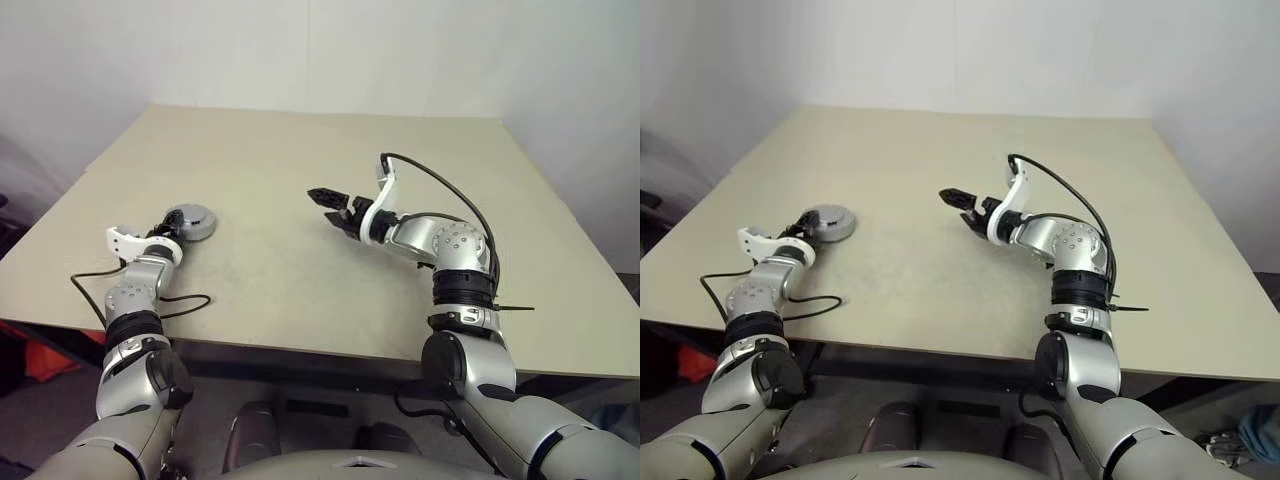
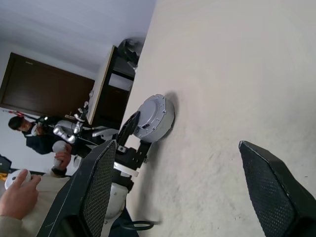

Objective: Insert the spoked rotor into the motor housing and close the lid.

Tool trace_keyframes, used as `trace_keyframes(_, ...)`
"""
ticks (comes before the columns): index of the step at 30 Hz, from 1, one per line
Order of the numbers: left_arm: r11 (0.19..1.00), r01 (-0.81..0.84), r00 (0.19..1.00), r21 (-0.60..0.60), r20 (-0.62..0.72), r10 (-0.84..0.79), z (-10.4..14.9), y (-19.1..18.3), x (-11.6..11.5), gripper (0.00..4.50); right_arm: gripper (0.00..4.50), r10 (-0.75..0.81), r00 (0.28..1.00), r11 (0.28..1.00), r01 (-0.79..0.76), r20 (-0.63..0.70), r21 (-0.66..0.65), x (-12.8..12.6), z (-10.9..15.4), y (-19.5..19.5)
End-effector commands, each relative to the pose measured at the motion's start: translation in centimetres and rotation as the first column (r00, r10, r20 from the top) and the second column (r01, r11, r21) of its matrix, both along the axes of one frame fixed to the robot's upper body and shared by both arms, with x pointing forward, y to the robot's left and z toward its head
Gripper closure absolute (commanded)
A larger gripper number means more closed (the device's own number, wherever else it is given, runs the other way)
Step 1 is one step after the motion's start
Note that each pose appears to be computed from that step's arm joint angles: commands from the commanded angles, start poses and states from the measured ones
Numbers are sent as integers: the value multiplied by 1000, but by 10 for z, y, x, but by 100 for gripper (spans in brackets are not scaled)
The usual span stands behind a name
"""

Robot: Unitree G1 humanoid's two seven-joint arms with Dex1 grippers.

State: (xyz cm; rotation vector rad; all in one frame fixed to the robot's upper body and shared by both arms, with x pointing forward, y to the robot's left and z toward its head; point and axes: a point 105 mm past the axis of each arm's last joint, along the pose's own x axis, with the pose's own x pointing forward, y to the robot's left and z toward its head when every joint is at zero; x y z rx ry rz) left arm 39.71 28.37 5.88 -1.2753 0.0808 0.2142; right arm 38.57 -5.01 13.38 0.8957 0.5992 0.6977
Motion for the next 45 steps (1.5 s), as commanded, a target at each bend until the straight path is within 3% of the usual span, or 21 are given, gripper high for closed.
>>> trace_keyframes(1,998,-31,999,57,32,29,17,13,2,163,0,15,999,1000,-15,41,9,1,12,4)
trace_keyframes(6,985,-141,990,94,-16,144,10,42,-12,7,0,47,998,999,-47,30,-4,-1,8,6)
trace_keyframes(17,881,-407,897,240,-75,435,-2,100,-52,3,0,97,995,995,-96,23,-41,4,1,5)
trace_keyframes(20,842,-448,877,301,-37,480,6,110,-56,3,0,113,993,993,-111,28,-44,3,-1,6)
trace_keyframes(24,794,-458,885,399,119,451,42,110,-47,3,0,141,987,989,-137,73,-55,0,-1,6)
trace_keyframes(27,773,-397,916,494,259,305,79,87,-30,3,0,159,960,979,-124,232,-160,-2,0,2)
trace_keyframes(29,762,-286,942,581,316,113,99,53,-15,3,0,210,881,931,-47,424,-363,0,-4,-6)
trace_keyframes(32,698,-134,925,704,342,-167,119,-3,-2,3,0,311,757,878,2,575,-478,-6,-3,-15)
trace_keyframes(35,565,64,823,823,277,-496,125,-74,-2,3,0,385,655,848,27,650,-530,-14,-2,-29)
trace_keyframes(38,392,173,684,903,176,-707,123,-122,-15,3,0,431,621,829,15,655,-559,-19,-3,-50)
trace_keyframes(40,276,217,604,936,93,-791,114,-142,-24,3,0,461,611,796,36,644,-604,-20,-8,-67)
trace_keyframes(45,120,293,477,949,-36,-878,88,-167,-38,3,0,472,659,675,157,586,-721,-7,-26,-111)
